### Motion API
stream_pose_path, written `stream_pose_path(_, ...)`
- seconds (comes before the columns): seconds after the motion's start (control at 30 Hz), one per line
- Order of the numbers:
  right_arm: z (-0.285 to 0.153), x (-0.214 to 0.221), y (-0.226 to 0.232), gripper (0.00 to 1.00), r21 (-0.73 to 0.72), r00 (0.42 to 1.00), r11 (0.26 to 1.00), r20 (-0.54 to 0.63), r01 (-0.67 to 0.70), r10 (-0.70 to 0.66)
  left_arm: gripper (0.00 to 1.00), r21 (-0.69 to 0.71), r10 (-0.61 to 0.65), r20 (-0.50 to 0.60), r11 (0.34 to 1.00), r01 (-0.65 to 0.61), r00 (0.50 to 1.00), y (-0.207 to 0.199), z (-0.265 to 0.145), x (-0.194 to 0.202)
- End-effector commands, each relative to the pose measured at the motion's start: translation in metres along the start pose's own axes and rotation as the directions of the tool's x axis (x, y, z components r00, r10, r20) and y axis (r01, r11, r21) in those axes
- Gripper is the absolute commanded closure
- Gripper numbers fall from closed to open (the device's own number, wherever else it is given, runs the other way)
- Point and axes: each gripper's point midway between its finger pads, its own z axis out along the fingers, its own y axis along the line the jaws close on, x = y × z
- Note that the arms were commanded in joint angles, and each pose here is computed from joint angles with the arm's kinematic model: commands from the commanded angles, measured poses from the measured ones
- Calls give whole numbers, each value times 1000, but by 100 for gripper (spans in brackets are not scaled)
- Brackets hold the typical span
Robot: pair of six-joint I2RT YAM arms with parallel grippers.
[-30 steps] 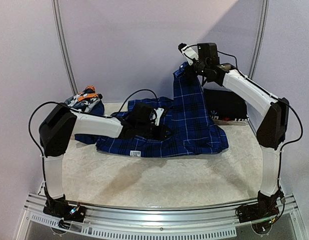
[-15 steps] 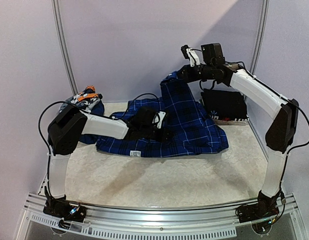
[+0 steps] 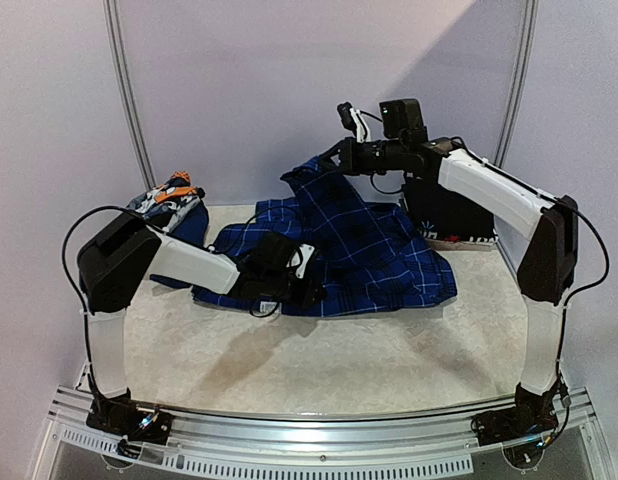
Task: Fold and stack the mixed laundry pile
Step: Fold the flattened shirt at the center of the board.
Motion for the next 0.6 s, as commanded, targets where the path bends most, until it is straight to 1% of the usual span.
stream_pose_path(0.0,25,10,-5,100,-55,997,996,-7,-74,74,59,-15,28,86,1000,-27,996,2,-36,-20)
stream_pose_path(0.2,56,26,-9,100,-92,991,987,-27,-134,132,53,-71,24,94,997,-18,995,17,-69,4)
stream_pose_path(0.4,88,39,-7,100,-139,981,972,-10,-192,192,48,-151,24,114,989,-7,993,37,-106,24)
stream_pose_path(0.5,108,47,-11,100,-166,972,959,20,-228,234,47,-208,4,153,978,28,988,52,-127,30)
stream_pose_path(0.57,123,57,-16,100,-182,957,942,22,-282,291,46,-263,-19,207,962,74,978,66,-144,31)
